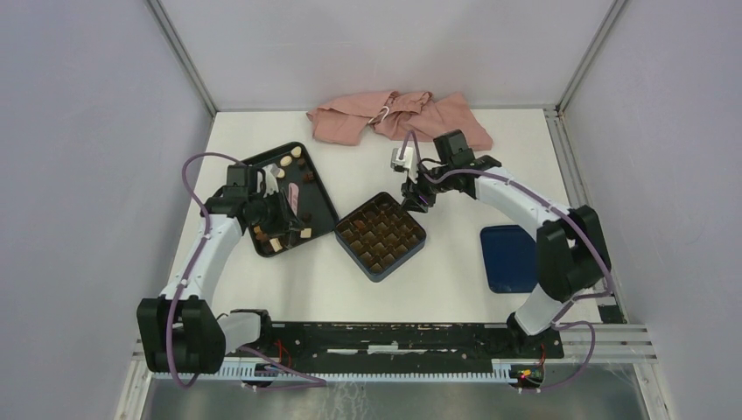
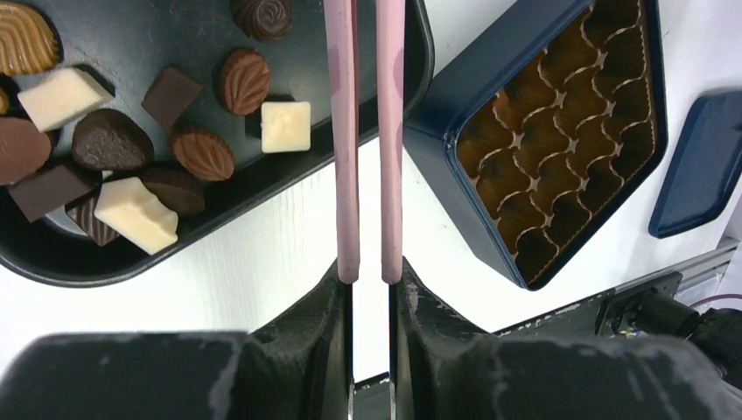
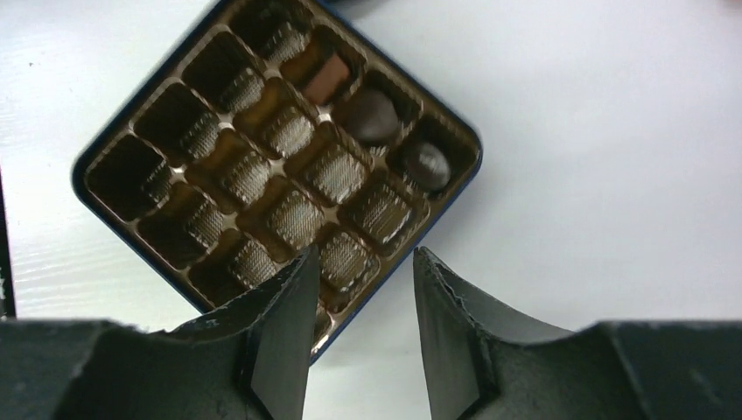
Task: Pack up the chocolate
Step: Move the packing box to the center of the board.
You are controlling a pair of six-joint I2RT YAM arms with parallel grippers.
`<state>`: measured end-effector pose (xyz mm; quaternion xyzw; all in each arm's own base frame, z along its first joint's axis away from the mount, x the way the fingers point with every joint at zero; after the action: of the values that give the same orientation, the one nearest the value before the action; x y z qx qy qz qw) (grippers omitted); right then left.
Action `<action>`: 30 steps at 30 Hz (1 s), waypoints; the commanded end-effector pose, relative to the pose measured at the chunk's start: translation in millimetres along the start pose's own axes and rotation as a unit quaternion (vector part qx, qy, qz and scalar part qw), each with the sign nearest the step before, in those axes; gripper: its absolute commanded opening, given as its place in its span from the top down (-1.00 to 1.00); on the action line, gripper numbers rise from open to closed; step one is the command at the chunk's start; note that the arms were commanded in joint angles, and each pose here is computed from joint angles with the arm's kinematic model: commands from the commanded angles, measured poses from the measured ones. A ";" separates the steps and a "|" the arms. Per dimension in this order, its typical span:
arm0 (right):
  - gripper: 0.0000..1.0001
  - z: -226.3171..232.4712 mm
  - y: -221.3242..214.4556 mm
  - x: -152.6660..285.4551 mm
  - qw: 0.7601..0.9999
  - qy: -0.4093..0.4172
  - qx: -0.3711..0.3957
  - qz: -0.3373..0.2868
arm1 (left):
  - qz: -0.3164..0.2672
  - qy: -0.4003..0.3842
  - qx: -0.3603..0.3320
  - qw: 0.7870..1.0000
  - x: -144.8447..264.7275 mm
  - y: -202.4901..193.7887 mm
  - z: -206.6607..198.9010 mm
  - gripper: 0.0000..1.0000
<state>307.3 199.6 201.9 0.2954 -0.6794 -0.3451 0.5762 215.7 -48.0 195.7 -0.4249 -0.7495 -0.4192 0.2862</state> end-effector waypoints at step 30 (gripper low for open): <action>-0.03 9.1 -17.7 5.9 0.997 0.062 -0.041 -0.035 | 0.115 0.193 0.031 0.974 -14.2 84.6 40.4 0.45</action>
<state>298.7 185.1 168.9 0.2816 -0.6109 -0.3773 0.6365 288.7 0.6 190.0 -0.3922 -0.6626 -0.4150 0.4847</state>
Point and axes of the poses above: each gripper's point midway between its finger pads, its own x axis back along the fingers, its own z axis along the line the jaws close on, y = z × x, the point moved 9 cm from there along x, back along the fingers, and after that the axes turned 3 degrees about x, right-handed, at the moved point
